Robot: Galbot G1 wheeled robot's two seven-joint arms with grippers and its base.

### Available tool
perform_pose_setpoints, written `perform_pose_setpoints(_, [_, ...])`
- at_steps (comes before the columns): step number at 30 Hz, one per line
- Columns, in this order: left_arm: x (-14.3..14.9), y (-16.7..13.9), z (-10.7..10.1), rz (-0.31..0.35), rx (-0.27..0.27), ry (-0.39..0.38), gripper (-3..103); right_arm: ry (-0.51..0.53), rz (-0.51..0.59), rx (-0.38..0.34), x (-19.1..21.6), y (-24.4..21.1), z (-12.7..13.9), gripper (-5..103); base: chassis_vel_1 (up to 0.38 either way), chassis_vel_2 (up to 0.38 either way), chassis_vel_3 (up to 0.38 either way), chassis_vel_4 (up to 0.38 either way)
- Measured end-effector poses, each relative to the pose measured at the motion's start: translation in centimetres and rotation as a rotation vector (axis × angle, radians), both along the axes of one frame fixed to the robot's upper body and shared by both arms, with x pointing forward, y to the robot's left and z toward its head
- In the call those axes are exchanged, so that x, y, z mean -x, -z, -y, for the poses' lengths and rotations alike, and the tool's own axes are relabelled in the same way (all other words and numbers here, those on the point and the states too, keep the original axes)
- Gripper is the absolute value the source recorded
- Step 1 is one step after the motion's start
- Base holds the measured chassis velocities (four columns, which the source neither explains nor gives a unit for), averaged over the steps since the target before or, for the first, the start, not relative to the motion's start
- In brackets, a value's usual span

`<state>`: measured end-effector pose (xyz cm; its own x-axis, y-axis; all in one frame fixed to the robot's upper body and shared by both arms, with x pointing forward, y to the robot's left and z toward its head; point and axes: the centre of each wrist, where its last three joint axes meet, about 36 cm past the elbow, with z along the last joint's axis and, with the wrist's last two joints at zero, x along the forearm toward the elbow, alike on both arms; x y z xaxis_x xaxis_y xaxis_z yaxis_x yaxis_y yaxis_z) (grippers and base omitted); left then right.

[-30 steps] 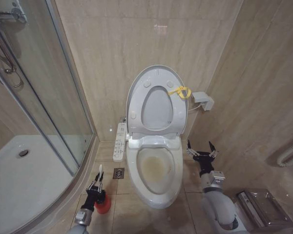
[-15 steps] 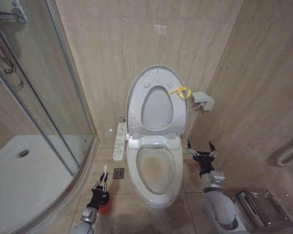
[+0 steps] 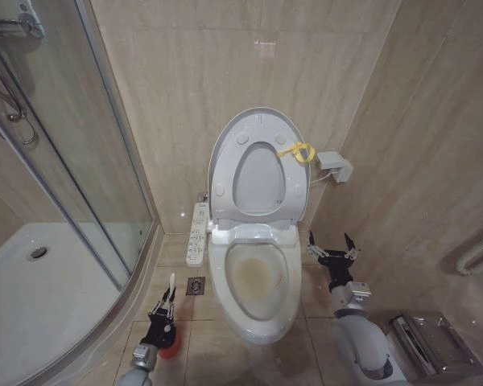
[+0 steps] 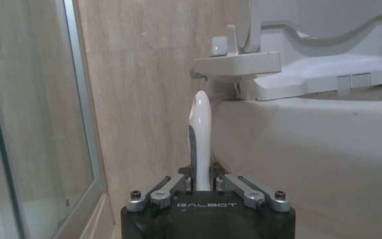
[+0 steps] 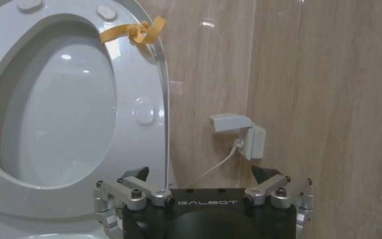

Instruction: Open the toilet lid, clean the toilet bowl with a toilet brush, close the toilet lid, and flush.

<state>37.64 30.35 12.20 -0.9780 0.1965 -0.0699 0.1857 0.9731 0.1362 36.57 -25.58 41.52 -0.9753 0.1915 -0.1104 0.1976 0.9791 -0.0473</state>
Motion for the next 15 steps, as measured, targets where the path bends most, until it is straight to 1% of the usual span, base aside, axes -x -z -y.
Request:
perform_pose_setpoints(7, [0.04,-0.39,-0.15,0.011,-0.002,0.006,16,0.000,0.000,0.000,0.00,0.00,0.00,100,0.000,0.000,0.000,0.000])
perform_pose_setpoints(15, [0.38,0.16,-0.28,-0.008,-0.008,0.003,16,0.000,0.000,0.000,0.00,0.00,0.00,100,0.000,0.000,0.000,0.000])
